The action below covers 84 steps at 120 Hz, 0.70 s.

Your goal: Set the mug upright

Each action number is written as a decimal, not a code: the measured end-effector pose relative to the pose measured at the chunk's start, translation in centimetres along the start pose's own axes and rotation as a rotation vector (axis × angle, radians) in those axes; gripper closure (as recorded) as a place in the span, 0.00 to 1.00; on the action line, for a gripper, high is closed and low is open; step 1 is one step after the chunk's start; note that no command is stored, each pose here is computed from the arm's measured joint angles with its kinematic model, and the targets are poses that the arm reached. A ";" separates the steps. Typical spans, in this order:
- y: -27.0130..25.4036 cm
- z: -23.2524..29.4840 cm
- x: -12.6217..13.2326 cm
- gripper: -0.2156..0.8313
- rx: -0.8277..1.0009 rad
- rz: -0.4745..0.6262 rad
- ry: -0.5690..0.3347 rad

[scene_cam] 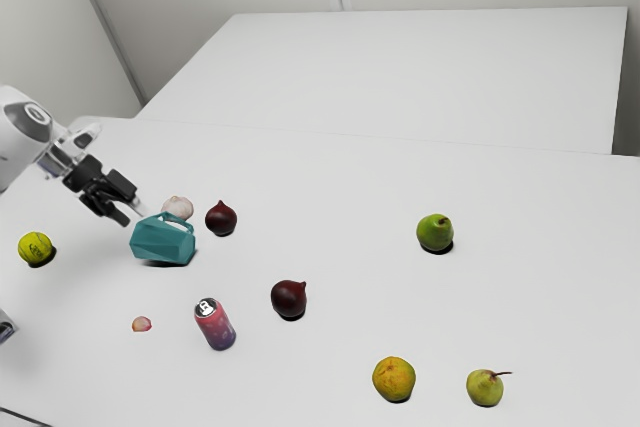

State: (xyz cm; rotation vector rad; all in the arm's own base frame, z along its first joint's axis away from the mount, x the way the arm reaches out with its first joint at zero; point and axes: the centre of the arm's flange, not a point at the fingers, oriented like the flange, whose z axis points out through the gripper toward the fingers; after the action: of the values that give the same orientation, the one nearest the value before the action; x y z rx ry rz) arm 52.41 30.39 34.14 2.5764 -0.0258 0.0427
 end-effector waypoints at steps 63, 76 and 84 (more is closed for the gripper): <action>-0.4 4.6 -1.7 0.26 -0.205 -0.021 0.075; -0.3 5.2 -1.8 0.27 -0.234 -0.023 0.089; -0.2 5.4 -1.8 0.35 -0.246 -0.023 0.097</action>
State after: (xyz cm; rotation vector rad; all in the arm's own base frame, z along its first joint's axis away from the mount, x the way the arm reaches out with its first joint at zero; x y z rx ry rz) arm 50.74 27.74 29.42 2.3254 0.0327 0.1462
